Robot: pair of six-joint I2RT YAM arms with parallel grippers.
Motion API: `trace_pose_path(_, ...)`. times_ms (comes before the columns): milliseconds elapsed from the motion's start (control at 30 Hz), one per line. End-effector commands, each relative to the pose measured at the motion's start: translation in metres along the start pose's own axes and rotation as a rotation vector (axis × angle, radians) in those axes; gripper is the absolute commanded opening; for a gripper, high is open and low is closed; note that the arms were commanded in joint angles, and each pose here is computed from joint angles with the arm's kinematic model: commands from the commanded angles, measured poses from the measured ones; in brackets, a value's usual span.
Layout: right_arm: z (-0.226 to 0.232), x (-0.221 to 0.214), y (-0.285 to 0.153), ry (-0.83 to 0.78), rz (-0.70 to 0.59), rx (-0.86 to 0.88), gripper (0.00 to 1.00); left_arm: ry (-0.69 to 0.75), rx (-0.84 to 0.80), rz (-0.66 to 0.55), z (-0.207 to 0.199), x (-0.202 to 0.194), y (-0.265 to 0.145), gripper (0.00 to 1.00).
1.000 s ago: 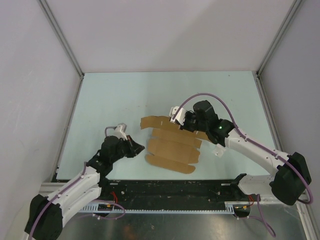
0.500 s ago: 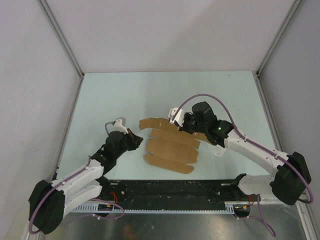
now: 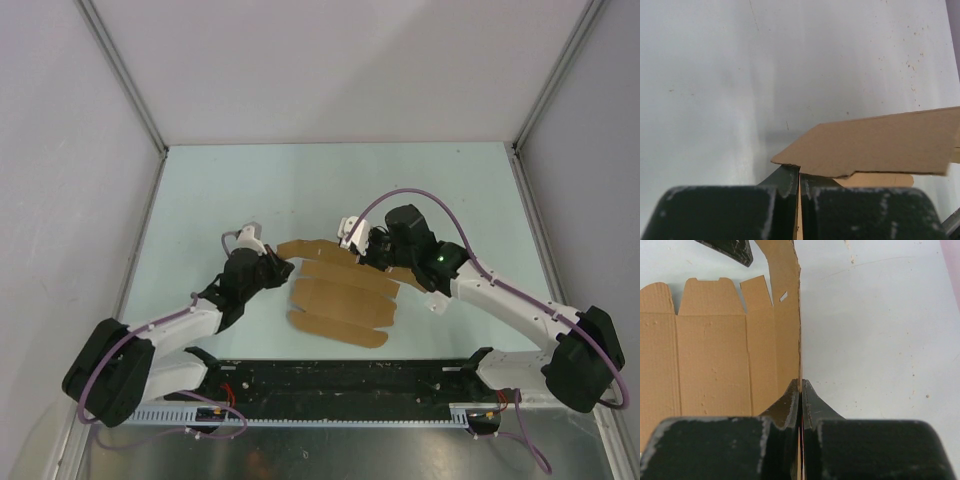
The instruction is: Fold the paper box
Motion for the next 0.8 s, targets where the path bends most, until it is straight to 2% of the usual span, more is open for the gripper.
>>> trace_pose_path(0, 0.003, 0.009, -0.006, 0.013, -0.049, 0.008, 0.0, 0.003, -0.063, -0.048, -0.019, 0.012, 0.009, 0.0)
trace_pose_path(233, 0.004, 0.009, -0.005, 0.021, -0.057, 0.015, 0.0, 0.009, -0.055, -0.037, -0.021, 0.007, 0.016, 0.0)
trace_pose_path(767, 0.008, 0.006, 0.004, 0.036, -0.033, 0.027, 0.0, 0.037, -0.149, 0.022, -0.042, -0.007, 0.018, 0.0)
Point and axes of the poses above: each gripper's point midway between its finger pads, its own y axis out along the fingers, its own z axis along the line the jaws close on, x = y × z, the point moved 8 cm from there along -y, back along the fingers, and after that the axes turned 1 degree about -y, right-handed, at the moved point
